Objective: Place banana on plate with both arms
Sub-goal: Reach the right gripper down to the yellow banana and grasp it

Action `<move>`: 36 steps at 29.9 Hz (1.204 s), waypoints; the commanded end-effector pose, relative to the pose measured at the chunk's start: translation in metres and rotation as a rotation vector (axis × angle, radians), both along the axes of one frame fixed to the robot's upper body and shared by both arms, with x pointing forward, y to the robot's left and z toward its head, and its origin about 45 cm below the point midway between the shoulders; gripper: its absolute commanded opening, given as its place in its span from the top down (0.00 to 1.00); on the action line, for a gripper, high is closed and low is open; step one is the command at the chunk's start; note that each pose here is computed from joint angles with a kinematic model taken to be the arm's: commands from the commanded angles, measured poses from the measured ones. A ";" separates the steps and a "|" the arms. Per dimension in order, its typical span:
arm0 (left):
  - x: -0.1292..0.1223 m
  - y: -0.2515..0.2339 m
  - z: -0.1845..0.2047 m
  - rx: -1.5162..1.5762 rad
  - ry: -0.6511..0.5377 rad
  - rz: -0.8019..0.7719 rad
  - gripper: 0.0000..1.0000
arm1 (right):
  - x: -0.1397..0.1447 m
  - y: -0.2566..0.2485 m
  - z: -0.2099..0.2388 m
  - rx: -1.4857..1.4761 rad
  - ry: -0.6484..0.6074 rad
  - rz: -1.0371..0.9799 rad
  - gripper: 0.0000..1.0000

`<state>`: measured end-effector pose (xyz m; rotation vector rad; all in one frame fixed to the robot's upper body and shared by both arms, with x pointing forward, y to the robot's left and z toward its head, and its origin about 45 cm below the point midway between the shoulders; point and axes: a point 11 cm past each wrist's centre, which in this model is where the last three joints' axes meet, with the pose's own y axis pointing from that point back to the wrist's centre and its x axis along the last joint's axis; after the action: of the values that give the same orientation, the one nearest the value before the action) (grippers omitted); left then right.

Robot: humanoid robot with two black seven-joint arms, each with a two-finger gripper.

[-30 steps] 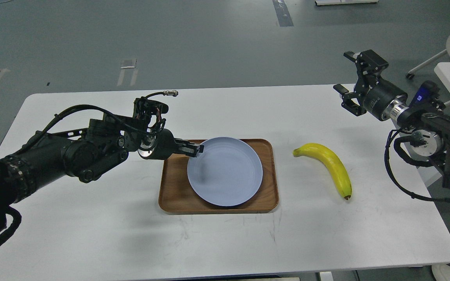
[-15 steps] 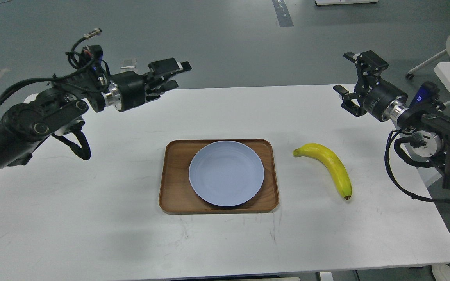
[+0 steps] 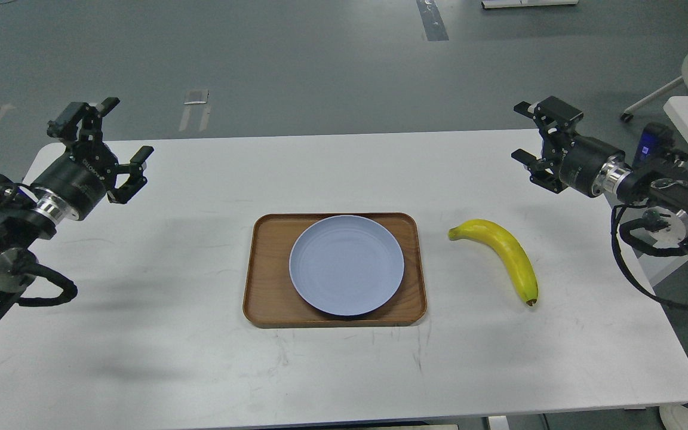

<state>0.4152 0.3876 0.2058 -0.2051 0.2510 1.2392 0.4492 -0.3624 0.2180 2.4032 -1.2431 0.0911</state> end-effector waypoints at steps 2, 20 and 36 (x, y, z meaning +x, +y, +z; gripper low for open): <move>0.000 0.000 0.001 -0.004 -0.003 0.001 0.02 | 0.001 0.000 0.016 -0.288 -0.006 0.178 0.00; 0.000 -0.010 0.003 -0.013 -0.009 -0.028 0.01 | -0.024 0.040 -0.035 -1.028 0.144 0.807 0.00; 0.000 -0.010 0.002 -0.010 -0.006 -0.030 0.02 | -0.038 0.038 -0.056 -1.091 0.211 0.888 0.00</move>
<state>0.4149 0.3775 0.2077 -0.2128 0.2539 1.2080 0.4147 -0.3217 0.1658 1.6940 0.1030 0.5901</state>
